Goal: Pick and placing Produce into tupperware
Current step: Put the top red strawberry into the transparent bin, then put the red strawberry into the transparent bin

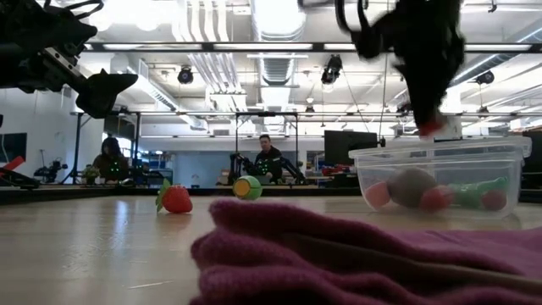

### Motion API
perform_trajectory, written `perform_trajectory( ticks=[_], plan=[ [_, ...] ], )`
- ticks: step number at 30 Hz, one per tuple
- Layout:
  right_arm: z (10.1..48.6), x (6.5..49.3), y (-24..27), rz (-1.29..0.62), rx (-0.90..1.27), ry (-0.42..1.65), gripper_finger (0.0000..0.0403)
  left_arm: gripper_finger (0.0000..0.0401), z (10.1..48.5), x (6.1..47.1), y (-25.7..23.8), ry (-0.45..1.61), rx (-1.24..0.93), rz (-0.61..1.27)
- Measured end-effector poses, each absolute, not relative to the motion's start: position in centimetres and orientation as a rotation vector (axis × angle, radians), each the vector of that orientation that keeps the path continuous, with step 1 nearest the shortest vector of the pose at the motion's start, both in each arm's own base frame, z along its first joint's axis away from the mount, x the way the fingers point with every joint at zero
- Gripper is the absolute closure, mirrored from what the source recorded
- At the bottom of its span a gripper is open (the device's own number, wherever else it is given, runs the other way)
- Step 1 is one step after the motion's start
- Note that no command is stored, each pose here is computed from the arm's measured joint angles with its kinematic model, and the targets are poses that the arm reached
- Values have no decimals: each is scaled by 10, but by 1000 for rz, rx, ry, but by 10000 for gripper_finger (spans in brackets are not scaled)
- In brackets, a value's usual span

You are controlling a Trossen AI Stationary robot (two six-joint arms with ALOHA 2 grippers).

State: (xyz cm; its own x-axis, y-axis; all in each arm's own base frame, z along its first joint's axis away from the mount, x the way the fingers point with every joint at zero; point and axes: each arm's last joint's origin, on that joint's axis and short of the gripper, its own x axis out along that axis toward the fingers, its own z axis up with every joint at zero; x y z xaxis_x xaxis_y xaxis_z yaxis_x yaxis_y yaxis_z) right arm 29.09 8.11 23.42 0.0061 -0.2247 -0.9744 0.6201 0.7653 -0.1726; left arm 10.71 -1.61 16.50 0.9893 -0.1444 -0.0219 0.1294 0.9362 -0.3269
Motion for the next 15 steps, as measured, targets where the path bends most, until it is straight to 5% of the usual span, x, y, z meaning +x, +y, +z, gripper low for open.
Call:
perform_trajectory(
  ticks=[7,15],
  plan=[
    [203,284,90,-694,422,1413,220,34,165,107,-16,45,-331,-140],
    [208,293,91,-655,430,1349,155,34,165,107,-16,45,-331,-140]
  ],
)
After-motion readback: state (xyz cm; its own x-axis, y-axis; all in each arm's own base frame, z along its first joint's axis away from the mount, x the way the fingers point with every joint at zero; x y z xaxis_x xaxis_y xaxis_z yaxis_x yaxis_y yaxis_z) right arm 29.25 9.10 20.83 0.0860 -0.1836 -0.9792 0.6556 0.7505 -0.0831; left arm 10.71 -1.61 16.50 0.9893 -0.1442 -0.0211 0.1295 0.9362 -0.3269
